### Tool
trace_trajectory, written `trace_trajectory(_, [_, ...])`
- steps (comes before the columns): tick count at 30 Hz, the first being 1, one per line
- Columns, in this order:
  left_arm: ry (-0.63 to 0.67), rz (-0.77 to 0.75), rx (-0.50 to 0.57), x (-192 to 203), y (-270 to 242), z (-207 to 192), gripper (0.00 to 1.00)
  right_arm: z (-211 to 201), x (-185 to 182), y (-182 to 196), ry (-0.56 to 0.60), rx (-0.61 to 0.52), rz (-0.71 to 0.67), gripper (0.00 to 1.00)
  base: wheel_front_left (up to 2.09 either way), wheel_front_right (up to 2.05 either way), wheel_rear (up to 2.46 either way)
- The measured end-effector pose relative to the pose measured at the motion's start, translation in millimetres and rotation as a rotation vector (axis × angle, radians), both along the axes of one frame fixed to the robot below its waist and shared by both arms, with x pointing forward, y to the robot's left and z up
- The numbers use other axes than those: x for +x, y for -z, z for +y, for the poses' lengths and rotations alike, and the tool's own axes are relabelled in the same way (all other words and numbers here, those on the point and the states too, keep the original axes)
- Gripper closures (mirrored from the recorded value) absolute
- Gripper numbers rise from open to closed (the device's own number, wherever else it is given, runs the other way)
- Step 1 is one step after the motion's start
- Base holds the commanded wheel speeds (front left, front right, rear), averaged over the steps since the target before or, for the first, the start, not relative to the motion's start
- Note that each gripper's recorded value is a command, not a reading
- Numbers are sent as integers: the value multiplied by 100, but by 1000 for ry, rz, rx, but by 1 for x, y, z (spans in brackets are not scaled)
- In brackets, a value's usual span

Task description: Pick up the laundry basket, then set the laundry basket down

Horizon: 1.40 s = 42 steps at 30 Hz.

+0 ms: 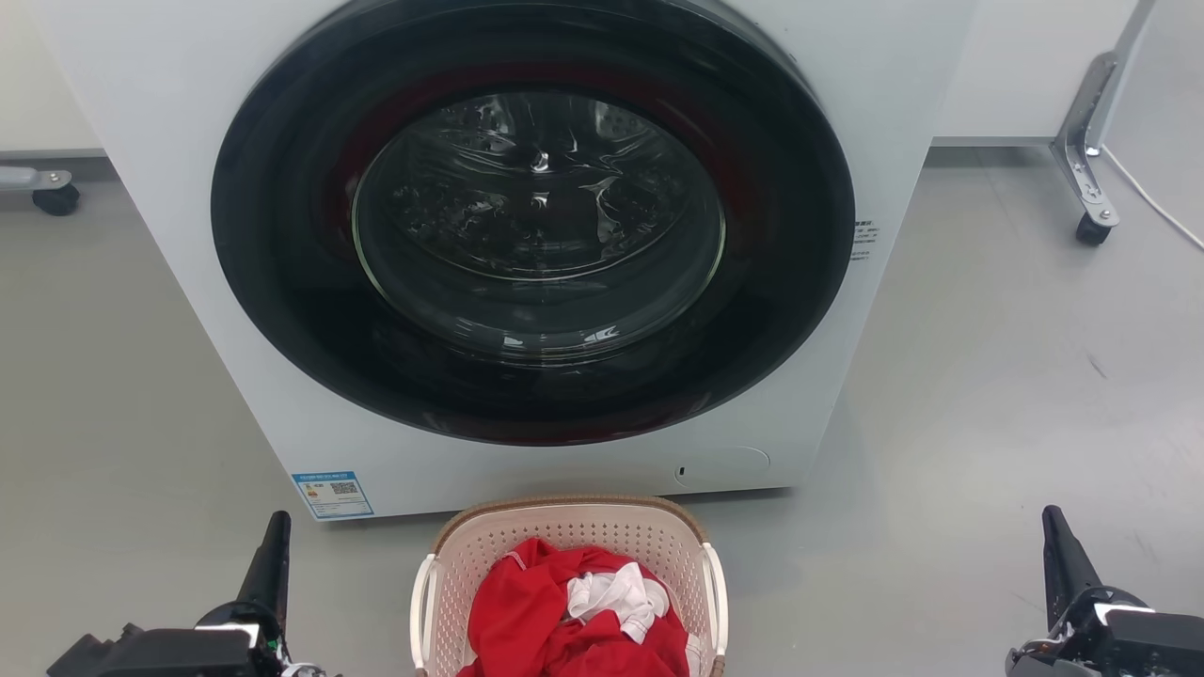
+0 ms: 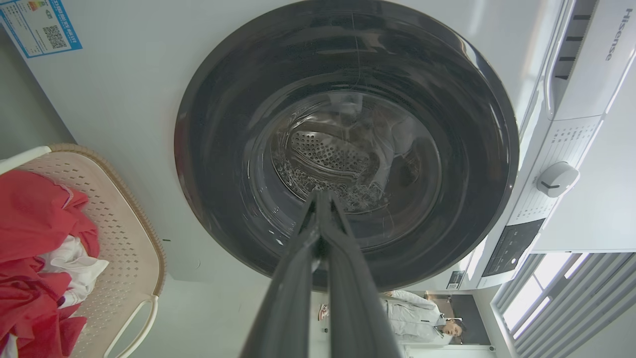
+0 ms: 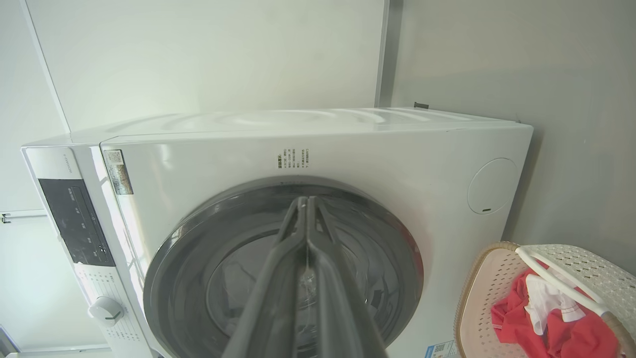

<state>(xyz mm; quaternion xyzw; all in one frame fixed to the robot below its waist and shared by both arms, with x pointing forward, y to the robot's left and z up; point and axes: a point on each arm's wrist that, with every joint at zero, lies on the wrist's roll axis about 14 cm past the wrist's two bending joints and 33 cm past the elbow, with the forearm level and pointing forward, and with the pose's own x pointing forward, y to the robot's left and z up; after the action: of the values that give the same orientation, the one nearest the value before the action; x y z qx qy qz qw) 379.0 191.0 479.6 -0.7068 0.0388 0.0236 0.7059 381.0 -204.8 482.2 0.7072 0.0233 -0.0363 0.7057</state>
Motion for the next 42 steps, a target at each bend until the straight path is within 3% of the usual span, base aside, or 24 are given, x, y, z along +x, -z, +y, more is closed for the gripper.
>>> trace_trajectory(42, [-1,2,-3,0,1,0,100,0,0,0,1,2,-2,100,0,0,0])
